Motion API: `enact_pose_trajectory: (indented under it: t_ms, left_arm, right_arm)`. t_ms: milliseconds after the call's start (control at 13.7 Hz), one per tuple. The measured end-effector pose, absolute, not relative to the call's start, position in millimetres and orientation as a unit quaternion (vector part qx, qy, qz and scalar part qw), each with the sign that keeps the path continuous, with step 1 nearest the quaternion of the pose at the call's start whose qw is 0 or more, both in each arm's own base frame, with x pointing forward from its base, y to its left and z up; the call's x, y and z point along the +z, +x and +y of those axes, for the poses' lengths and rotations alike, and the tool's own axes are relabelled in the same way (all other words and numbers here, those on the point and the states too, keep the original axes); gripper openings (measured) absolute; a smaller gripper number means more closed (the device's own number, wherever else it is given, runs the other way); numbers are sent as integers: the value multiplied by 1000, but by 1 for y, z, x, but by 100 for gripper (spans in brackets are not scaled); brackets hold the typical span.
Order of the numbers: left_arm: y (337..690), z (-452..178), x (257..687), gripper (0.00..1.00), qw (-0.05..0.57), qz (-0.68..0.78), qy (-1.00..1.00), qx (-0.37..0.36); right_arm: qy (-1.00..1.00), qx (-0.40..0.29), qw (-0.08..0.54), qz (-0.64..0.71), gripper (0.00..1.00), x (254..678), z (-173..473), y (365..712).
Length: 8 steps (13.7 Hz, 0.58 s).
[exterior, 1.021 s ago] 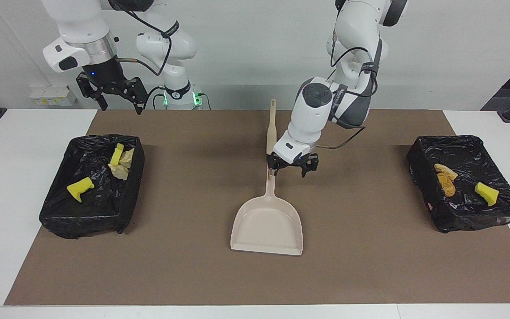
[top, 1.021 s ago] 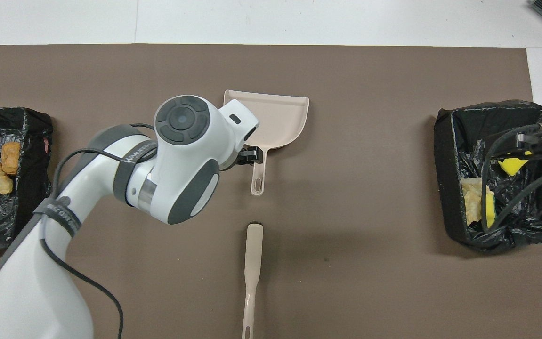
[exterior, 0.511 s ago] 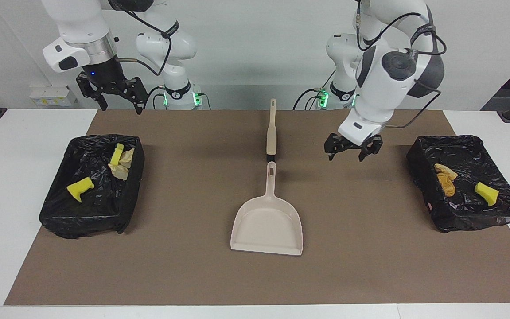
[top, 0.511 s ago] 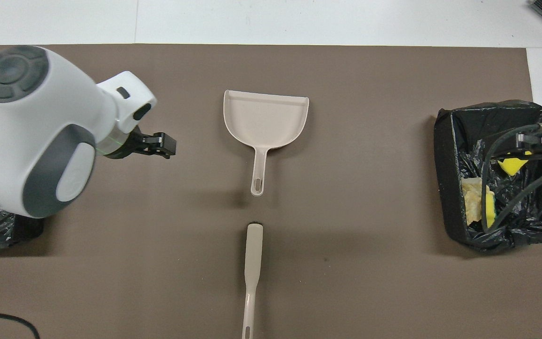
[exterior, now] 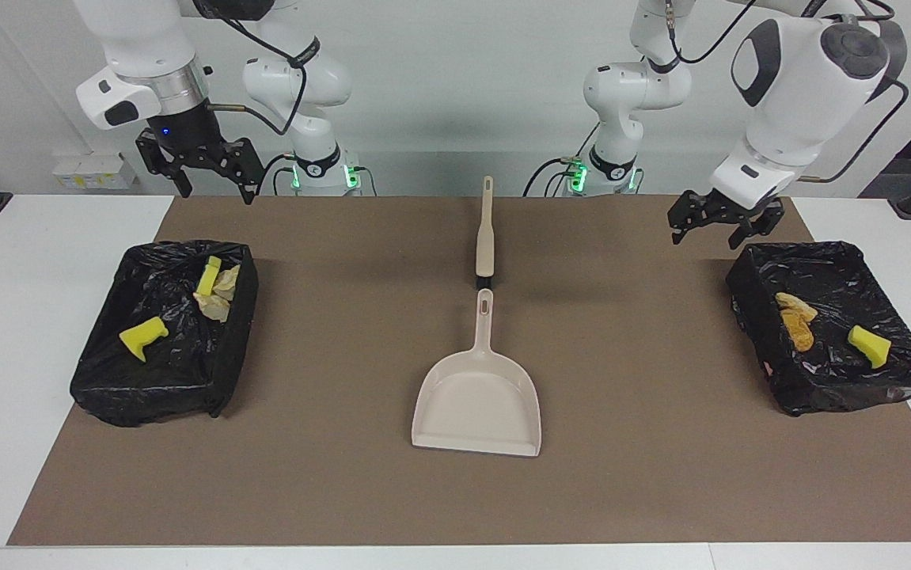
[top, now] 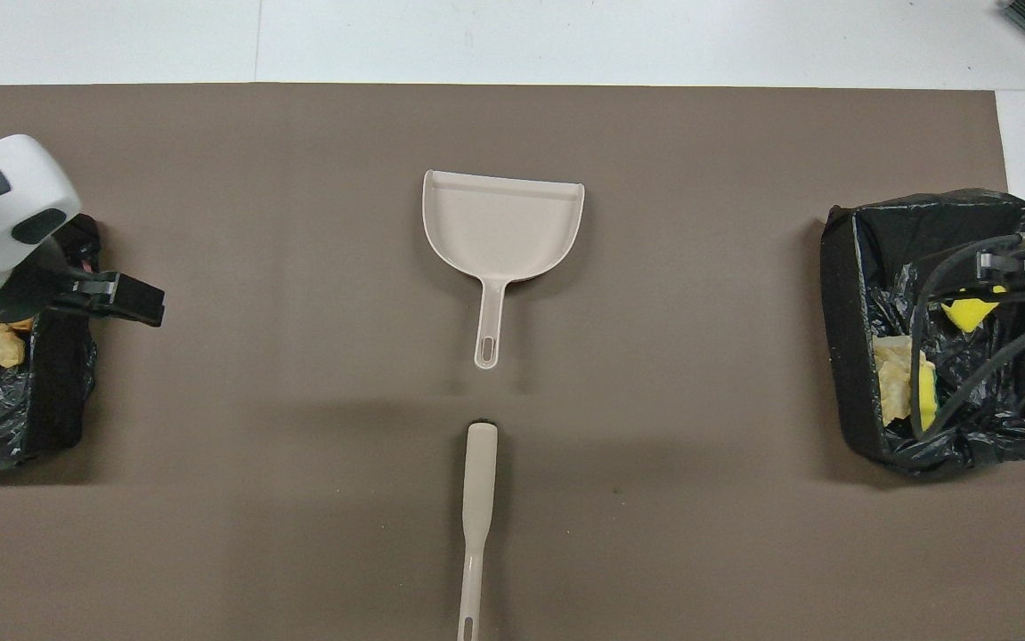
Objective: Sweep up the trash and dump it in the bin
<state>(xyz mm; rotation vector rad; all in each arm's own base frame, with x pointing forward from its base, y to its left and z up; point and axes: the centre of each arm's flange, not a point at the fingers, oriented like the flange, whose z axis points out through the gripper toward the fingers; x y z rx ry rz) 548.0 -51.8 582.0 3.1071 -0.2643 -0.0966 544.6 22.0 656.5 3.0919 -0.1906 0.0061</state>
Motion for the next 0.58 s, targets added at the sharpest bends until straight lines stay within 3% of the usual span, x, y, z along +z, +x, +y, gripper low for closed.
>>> enact_pose_trajectory:
  t_ms: [583]
  left_arm:
    - [528, -21, 666, 100, 8, -69, 998, 8]
  right_arm:
    - [998, 2, 22, -62, 100, 656, 21, 545]
